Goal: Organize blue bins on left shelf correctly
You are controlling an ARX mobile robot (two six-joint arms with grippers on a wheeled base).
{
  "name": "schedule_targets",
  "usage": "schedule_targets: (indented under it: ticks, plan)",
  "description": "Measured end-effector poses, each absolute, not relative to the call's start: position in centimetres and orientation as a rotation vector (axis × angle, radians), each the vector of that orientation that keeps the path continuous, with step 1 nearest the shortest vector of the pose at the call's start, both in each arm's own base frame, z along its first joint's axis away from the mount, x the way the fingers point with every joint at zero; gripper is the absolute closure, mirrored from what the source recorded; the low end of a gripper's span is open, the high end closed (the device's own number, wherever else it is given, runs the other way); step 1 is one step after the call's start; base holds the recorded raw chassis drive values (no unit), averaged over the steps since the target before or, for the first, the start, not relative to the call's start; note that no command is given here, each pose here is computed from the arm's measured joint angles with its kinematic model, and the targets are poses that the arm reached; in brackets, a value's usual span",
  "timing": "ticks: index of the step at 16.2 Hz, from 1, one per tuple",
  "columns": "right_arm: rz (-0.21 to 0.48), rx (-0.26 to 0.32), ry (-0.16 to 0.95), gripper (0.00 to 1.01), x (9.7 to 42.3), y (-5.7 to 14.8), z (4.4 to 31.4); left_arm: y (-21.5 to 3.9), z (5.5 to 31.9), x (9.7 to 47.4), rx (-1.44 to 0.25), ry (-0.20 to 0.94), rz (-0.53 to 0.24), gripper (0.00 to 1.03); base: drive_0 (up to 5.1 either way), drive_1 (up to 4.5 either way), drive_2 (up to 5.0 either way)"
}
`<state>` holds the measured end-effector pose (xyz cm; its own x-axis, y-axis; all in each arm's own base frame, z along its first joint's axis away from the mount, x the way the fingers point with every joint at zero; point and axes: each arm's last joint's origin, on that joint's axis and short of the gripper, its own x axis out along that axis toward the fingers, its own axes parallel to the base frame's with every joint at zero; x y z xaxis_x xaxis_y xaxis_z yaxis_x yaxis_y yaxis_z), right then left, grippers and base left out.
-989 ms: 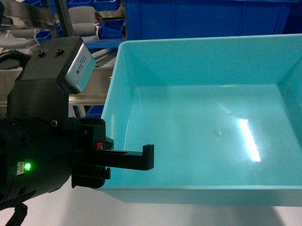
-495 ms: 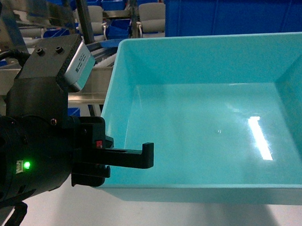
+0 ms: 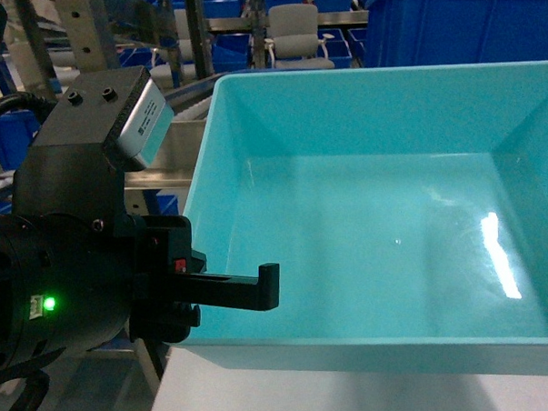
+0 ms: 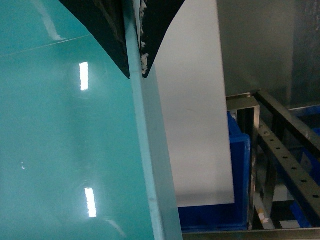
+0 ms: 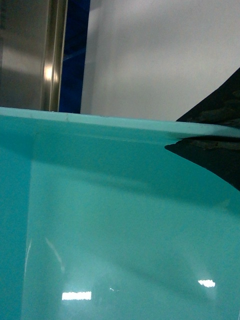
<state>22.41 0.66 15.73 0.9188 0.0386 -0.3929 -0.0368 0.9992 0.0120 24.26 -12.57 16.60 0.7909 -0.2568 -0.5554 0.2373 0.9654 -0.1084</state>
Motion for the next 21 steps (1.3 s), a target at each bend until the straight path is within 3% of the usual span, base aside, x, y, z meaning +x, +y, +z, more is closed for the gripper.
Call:
schedule_targets:
  ticks: [21]
  plan:
    - [0.039,0.005,0.404,0.99,22.4,0.66,15.72,-12.57,16.61,24.26,-0.033,0.602,-0.266,1.01,-5.0,2.38,2.4]
